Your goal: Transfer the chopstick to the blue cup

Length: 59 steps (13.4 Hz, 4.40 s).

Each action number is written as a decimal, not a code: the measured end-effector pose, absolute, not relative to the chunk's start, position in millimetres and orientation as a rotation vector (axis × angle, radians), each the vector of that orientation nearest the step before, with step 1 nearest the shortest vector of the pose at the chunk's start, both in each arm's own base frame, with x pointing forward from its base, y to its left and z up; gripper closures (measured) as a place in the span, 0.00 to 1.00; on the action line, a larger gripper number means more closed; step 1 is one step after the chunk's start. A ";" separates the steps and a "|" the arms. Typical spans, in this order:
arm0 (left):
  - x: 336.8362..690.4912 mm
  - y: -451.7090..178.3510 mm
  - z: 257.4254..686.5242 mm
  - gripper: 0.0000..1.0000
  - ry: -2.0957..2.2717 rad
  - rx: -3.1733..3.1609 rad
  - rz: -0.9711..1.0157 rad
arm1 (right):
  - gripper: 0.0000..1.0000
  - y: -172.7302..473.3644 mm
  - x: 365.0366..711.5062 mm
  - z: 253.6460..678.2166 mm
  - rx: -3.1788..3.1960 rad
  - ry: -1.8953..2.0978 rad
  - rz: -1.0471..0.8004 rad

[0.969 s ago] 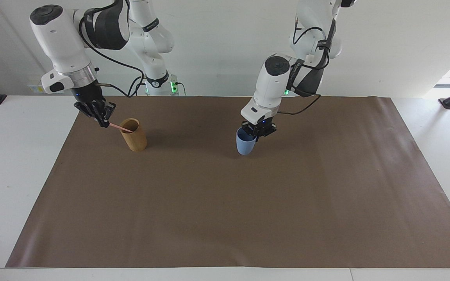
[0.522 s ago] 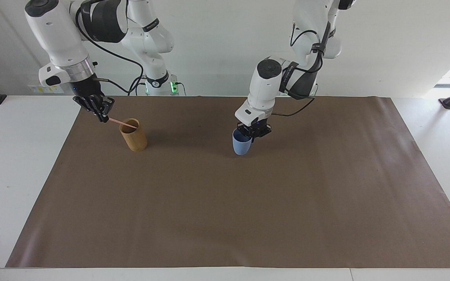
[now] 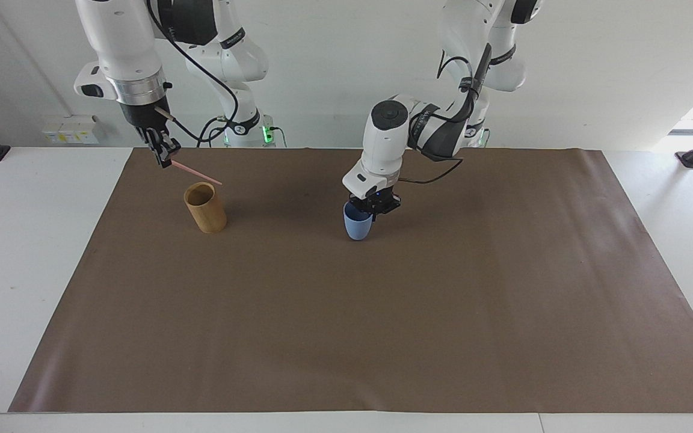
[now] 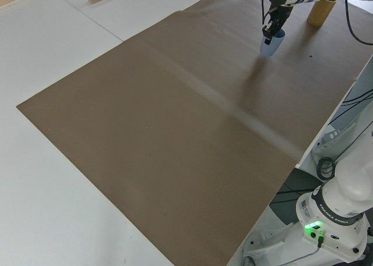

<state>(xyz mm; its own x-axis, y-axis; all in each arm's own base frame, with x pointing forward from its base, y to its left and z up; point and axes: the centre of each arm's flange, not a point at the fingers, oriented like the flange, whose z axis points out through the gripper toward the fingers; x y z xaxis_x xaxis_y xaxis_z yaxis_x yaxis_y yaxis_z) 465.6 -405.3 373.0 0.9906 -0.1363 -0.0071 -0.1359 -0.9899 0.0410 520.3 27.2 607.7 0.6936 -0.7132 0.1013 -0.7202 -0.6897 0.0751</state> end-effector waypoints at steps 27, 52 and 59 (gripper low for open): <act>570.7 -41.0 497.7 0.00 -0.310 3.142 -0.025 | 0.92 289.9 481.3 530.3 2.903 -1.400 0.224; 537.8 -30.4 642.7 0.00 -0.285 3.141 0.009 | 0.40 295.7 499.4 493.4 2.978 -1.217 0.311; 537.4 -29.7 637.8 0.00 -0.248 3.128 -0.011 | 0.00 194.4 509.3 544.1 2.987 -0.769 0.260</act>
<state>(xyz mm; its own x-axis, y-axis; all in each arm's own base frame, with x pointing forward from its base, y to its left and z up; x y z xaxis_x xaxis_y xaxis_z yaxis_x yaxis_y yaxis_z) 537.4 -29.7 637.8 0.9875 -0.1575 -0.0070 -0.1575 -0.9875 0.0045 509.3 194.4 544.1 0.8626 -0.4752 0.1734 -0.4830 -0.8756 0.0031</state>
